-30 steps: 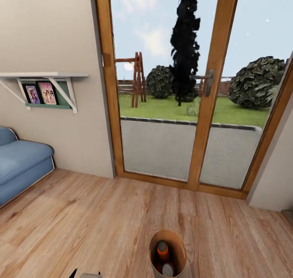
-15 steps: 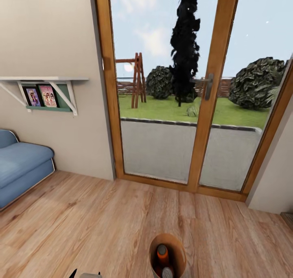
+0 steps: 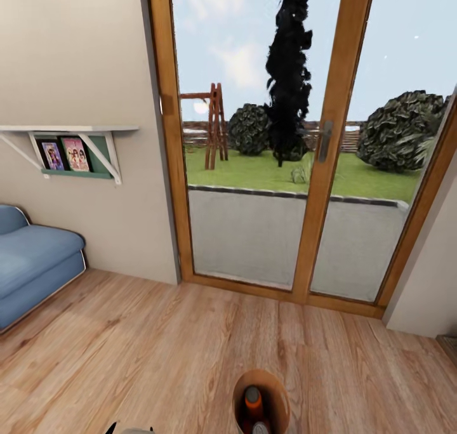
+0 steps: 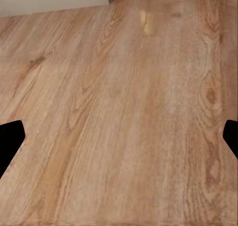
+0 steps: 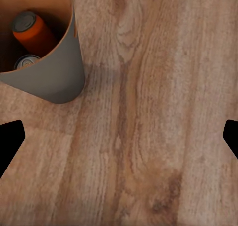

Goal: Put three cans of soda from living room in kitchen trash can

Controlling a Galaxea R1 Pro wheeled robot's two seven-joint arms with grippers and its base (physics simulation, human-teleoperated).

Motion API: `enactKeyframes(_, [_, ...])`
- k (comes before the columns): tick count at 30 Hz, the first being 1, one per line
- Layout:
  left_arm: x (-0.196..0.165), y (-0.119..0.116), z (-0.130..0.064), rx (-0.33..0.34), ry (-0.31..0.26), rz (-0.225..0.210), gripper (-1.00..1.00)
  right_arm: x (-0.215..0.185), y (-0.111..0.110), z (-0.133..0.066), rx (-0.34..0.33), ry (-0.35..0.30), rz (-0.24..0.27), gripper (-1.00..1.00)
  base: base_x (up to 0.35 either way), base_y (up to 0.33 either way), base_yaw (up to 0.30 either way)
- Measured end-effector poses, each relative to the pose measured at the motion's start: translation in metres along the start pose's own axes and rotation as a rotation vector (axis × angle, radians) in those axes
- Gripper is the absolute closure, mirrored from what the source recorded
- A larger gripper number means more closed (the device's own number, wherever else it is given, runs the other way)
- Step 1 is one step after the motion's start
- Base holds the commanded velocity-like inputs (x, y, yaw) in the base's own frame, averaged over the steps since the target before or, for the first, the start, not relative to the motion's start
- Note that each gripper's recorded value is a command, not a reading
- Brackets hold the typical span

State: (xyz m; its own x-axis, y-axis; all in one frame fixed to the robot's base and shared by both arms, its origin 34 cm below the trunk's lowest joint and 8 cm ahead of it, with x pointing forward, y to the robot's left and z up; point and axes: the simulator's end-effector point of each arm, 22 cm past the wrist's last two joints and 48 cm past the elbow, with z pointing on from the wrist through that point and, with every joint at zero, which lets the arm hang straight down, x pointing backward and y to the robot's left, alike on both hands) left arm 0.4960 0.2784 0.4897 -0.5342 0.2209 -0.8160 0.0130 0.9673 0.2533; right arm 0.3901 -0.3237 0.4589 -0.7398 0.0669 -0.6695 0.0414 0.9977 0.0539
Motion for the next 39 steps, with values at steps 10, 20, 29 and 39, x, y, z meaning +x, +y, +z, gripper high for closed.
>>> enactKeyframes(10, [-0.009, 0.011, -0.008, 0.000, 0.015, 0.019, -1.00, -0.014, 0.001, -0.013, 0.000, 0.002, 0.000, -1.00, 0.000, 0.000, 0.000])
enactKeyframes(20, [-0.013, 0.028, -0.016, -0.018, 0.042, 0.040, -1.00, -0.013, -0.003, -0.027, 0.000, 0.030, -0.003, -1.00, 0.000, 0.000, 0.000])
enactKeyframes(29, [0.002, 0.049, -0.027, -0.040, 0.124, -0.018, -1.00, -0.015, -0.008, -0.041, 0.002, 0.027, -0.014, -1.00, 0.000, 0.000, 0.000])
enactKeyframes(39, [0.016, 0.066, -0.046, -0.071, 0.189, -0.034, -1.00, -0.022, -0.011, -0.054, 0.004, 0.038, -0.015, -1.00, 0.000, 0.000, 0.000])
